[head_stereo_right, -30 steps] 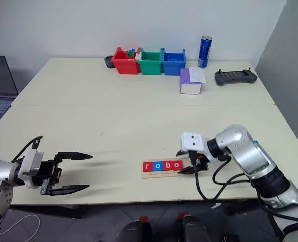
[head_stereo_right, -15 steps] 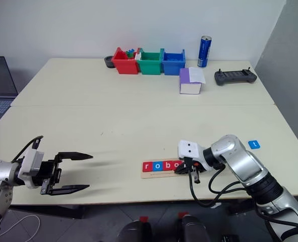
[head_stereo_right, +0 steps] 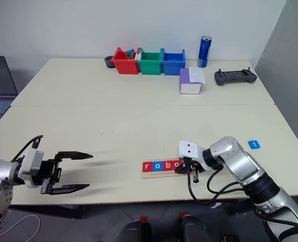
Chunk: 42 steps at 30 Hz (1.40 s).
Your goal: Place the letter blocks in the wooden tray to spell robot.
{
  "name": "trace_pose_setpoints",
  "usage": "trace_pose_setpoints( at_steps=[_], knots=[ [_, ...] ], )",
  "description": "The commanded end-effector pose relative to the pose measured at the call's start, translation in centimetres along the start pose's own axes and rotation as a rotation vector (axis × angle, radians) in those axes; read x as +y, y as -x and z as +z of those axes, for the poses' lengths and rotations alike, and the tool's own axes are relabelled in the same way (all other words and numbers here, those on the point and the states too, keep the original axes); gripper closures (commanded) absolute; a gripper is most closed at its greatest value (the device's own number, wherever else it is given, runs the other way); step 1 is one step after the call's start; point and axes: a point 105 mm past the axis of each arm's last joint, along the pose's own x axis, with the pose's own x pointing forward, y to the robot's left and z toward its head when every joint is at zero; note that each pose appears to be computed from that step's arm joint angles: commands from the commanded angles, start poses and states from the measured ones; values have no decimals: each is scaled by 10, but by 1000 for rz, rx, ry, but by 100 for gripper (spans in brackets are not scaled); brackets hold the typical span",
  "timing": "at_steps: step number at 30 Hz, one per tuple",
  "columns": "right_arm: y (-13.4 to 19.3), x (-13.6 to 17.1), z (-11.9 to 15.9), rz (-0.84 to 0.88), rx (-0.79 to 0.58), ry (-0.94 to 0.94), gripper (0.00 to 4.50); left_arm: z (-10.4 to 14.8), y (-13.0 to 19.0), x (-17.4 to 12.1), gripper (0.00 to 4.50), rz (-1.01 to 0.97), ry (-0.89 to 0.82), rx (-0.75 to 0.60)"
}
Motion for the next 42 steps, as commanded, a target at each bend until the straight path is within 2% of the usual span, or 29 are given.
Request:
trace_pose_setpoints(
  at_steps=[1, 7, 12, 19, 25, 28, 31, 34, 36, 38, 42],
  knots=[
    [3, -5, 7, -34, -22, 27, 446, 5, 2, 5, 0, 1, -25, 4],
    [7, 3, 22, -1, -81, 33, 446, 6, 1, 7, 0, -5, -26, 5],
    [24, 5, 34, -15, -134, 18, 446, 6, 2, 6, 0, -4, -25, 7],
    [37, -15, -2, -130, -20, -24, 446, 5, 4, 4, 0, 1, -19, 10],
    [31, -22, -1, -147, -35, -25, 446, 5, 3, 4, 0, 3, -22, 6],
    [58, -35, -1, -251, -76, -95, 446, 5, 5, 6, 0, 5, -22, 8],
    [101, -53, -9, -479, -146, -198, 446, 3, 4, 9, 0, 11, -22, 13],
    [152, -69, -25, -793, -298, -363, 393, 2, -1, 13, 0, 7, -25, 2],
    [174, -61, -52, -948, -280, -425, 323, 3, -6, 15, 0, -3, -25, -10],
    [187, -46, -76, -1046, -270, -497, 253, 3, -9, 16, 0, -16, -21, -16],
    [197, -32, -107, -1142, -231, -580, 112, 2, -10, 20, 0, -24, -18, -5]
  ],
)
